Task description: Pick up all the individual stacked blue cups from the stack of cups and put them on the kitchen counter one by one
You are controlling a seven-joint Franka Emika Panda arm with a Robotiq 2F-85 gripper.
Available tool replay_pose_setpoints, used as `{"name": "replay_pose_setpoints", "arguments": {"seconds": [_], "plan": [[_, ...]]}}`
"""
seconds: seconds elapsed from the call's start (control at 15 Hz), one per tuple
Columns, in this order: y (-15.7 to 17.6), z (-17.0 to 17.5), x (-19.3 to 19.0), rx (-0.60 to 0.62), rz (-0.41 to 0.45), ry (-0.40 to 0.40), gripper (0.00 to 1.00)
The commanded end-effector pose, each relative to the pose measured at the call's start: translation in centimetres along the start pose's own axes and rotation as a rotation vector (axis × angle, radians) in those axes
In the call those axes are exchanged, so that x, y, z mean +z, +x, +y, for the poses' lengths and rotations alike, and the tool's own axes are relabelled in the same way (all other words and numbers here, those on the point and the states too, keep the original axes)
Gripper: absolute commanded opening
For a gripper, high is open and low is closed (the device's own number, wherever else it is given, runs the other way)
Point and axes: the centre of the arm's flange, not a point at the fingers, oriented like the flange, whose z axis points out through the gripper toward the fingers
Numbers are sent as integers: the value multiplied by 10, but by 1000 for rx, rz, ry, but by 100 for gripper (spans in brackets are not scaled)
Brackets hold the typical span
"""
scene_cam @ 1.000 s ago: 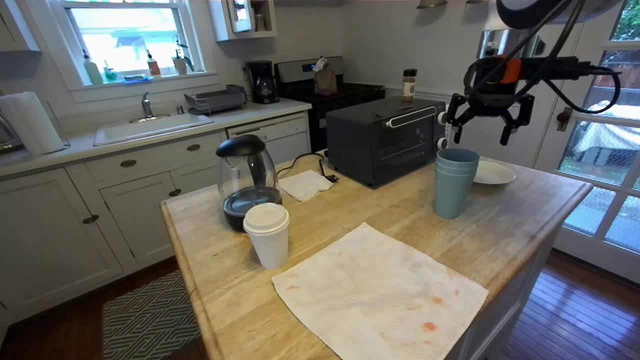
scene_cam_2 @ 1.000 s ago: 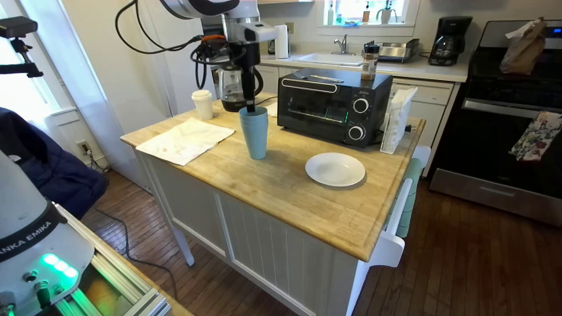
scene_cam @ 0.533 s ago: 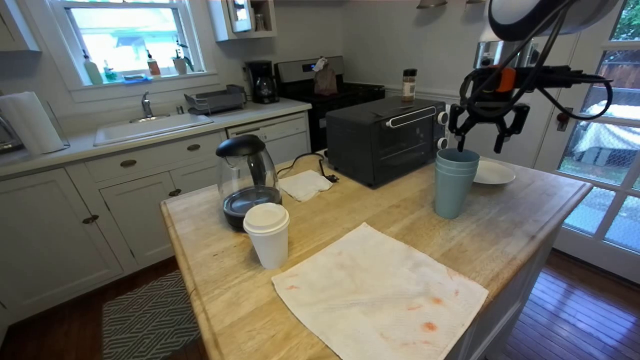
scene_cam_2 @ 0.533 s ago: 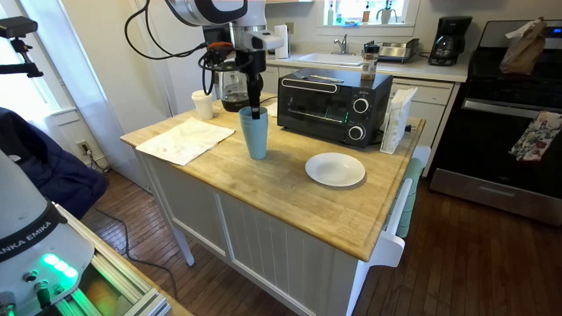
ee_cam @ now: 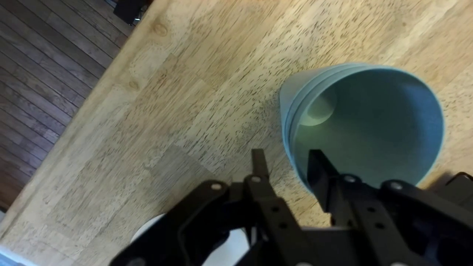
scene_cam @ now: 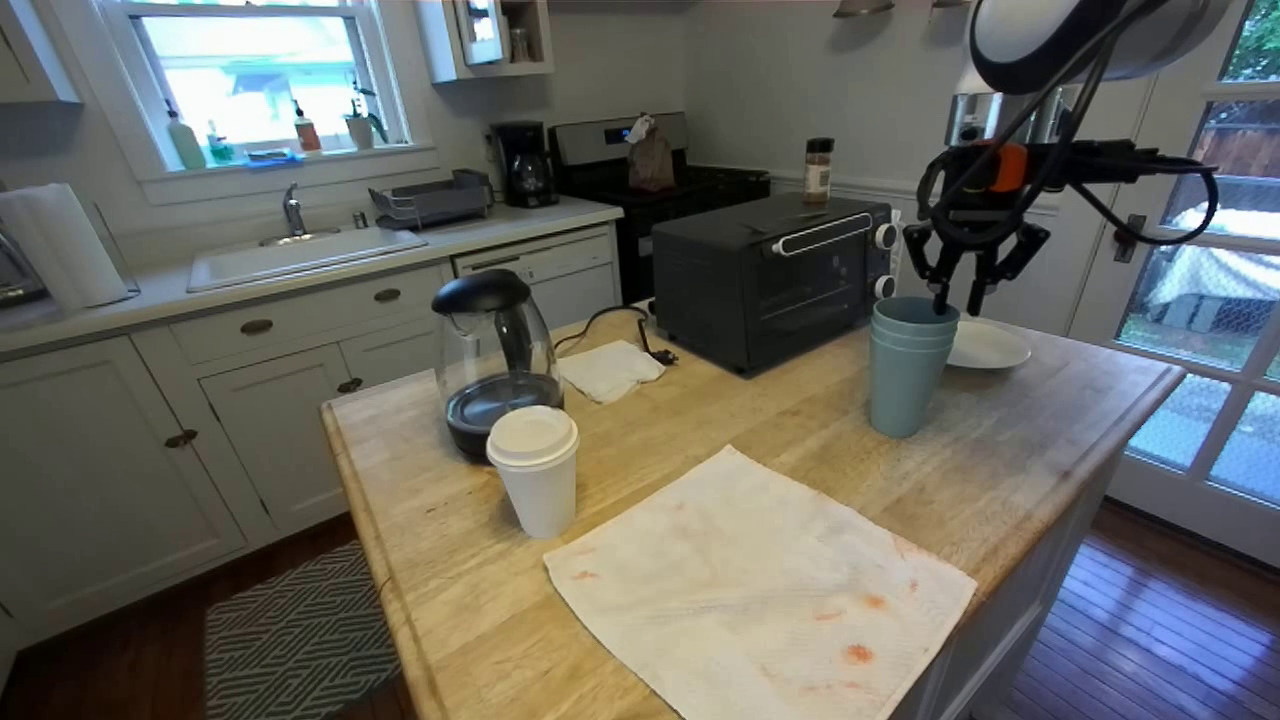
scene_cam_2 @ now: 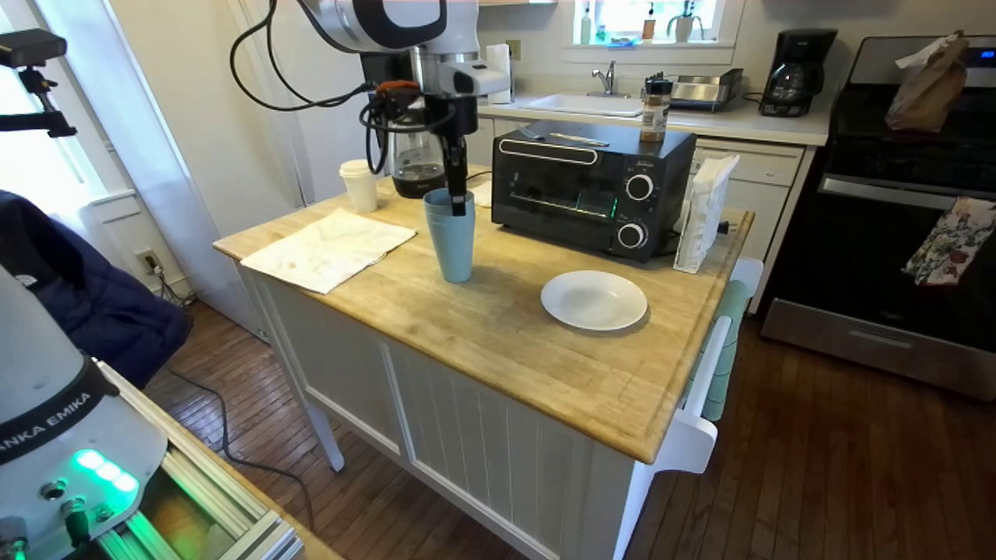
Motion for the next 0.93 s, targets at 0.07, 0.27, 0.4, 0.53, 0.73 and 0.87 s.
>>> {"name": "replay_pose_setpoints", "arguments": {"seconds": [0.07, 0.27, 0.4, 0.53, 0.73, 0.87], "plan": [[7, -7, 2, -15, -8, 3, 73], [6, -9, 3, -25, -13, 3, 61], [5, -11, 4, -31, -14, 3, 46], [5, -12, 5, -34, -17, 3, 28], [5, -13, 5, -42, -19, 6, 7], [5, -14, 3, -46, -15, 10, 0]]}}
